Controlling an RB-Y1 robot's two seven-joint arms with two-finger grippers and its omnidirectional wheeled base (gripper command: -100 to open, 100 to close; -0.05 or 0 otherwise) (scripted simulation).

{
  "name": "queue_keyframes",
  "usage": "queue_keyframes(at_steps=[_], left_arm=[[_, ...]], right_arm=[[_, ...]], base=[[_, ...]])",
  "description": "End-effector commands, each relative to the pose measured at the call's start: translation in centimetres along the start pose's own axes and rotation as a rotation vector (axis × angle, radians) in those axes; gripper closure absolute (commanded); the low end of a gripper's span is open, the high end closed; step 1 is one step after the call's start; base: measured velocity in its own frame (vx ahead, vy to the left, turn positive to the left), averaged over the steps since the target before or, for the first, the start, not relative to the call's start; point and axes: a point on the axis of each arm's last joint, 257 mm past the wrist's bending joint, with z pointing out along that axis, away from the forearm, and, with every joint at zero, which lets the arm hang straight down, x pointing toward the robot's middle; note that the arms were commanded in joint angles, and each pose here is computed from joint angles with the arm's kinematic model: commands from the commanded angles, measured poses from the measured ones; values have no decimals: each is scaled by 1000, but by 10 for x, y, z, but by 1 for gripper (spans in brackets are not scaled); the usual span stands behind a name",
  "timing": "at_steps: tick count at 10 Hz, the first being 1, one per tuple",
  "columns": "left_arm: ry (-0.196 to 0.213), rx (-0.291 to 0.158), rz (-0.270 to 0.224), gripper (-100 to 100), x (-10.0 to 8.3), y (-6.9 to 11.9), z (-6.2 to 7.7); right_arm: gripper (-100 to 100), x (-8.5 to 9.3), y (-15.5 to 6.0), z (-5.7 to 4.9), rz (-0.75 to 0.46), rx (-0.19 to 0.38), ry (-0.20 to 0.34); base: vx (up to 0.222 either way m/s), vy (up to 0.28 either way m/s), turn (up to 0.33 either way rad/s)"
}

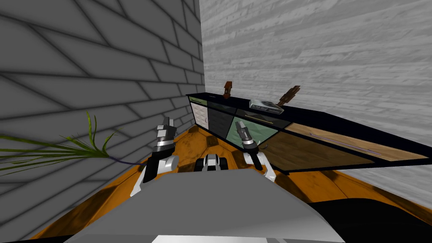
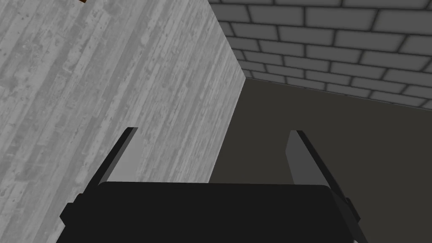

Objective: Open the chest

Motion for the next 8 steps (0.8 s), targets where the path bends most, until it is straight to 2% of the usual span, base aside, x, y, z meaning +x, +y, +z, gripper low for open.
queue_keyframes(at_steps=[1,8], left_arm=[[0,0,0,0,0,0,0],[0,0,0,0,0,0,0]], right_arm=[[-100,7,-6,0,-111,9,41],[-100,22,-28,-3,-395,32,145]], base=[[58,19,46],[68,19,41]])
